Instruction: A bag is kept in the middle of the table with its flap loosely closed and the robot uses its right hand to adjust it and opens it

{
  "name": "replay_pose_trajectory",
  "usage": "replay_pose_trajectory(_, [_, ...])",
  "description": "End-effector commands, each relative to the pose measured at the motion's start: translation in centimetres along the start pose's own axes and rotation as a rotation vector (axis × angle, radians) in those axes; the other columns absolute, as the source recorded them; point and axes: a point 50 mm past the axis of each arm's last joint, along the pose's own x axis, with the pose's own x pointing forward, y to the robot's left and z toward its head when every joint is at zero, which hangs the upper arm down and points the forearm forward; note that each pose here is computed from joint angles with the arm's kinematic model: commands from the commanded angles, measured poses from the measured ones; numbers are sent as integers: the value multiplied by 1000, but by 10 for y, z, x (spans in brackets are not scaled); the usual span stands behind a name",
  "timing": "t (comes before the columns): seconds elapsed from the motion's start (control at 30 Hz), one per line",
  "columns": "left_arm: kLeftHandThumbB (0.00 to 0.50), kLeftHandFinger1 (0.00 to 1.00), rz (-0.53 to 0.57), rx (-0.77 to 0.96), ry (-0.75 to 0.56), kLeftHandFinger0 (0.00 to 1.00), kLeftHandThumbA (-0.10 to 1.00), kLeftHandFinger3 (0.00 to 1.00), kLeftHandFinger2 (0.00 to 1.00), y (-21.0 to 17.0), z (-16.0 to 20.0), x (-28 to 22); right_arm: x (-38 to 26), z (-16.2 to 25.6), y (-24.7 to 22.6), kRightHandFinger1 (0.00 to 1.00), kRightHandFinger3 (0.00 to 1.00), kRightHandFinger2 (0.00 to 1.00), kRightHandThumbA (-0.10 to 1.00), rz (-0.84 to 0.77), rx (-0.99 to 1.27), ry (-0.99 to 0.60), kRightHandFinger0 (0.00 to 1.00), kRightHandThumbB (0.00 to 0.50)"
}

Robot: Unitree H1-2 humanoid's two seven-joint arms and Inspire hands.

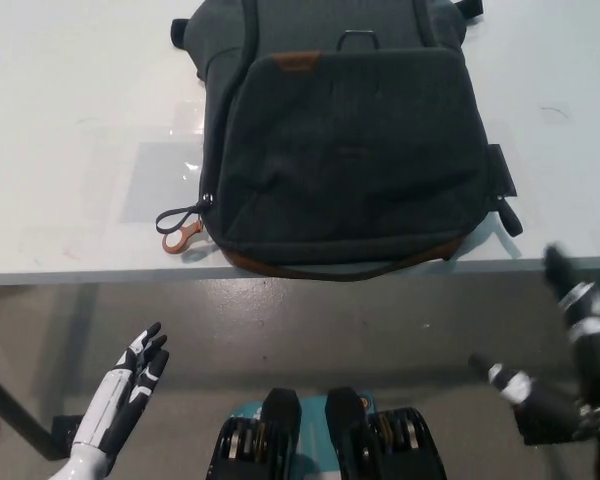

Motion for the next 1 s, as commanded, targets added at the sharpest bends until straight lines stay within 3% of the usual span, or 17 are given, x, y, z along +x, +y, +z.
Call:
replay_pose_trajectory(0.0, [1, 1000, -9, 38, -93, 1000, 936, 1000, 1000, 8, 18, 5, 51, 48, -32, 1000, 1000, 1000, 1000, 23, 22, -123, 1000, 422])
replay_pose_trajectory(0.2, [0, 1000, -9, 38, -93, 1000, 934, 1000, 1000, 9, 17, 5, 112, 73, -52, 1000, 1000, 1000, 1000, -16, 74, -173, 1000, 387])
replay_pose_trajectory(0.3, [0, 1000, -14, 34, -91, 1000, 933, 1000, 1000, 8, 17, 5, 144, 77, -59, 1000, 1000, 1000, 985, -10, 100, -166, 1000, 314])
replay_pose_trajectory(0.4, [0, 1000, -19, 33, -90, 1000, 928, 1000, 1000, 7, 16, 5, 174, 72, -63, 1000, 1000, 1000, 1000, -13, 114, -127, 1000, 342])
replay_pose_trajectory(0.53, [0, 1000, -15, 26, -93, 1000, 927, 1000, 1000, 7, 16, 5, 217, 63, -60, 1000, 1000, 1000, 1000, 35, 134, -93, 1000, 283])
replay_pose_trajectory(0.83, [0, 1000, -17, 35, -92, 1000, 924, 1000, 1000, 6, 14, 7, 276, 59, -29, 1000, 1000, 1000, 1000, 154, 268, -24, 1000, 350])
replay_pose_trajectory(0.97, [0, 1000, -25, 39, -90, 1000, 923, 1000, 1000, 6, 14, 7, 291, 56, -19, 1000, 1000, 1000, 1000, 218, 302, 47, 1000, 322])
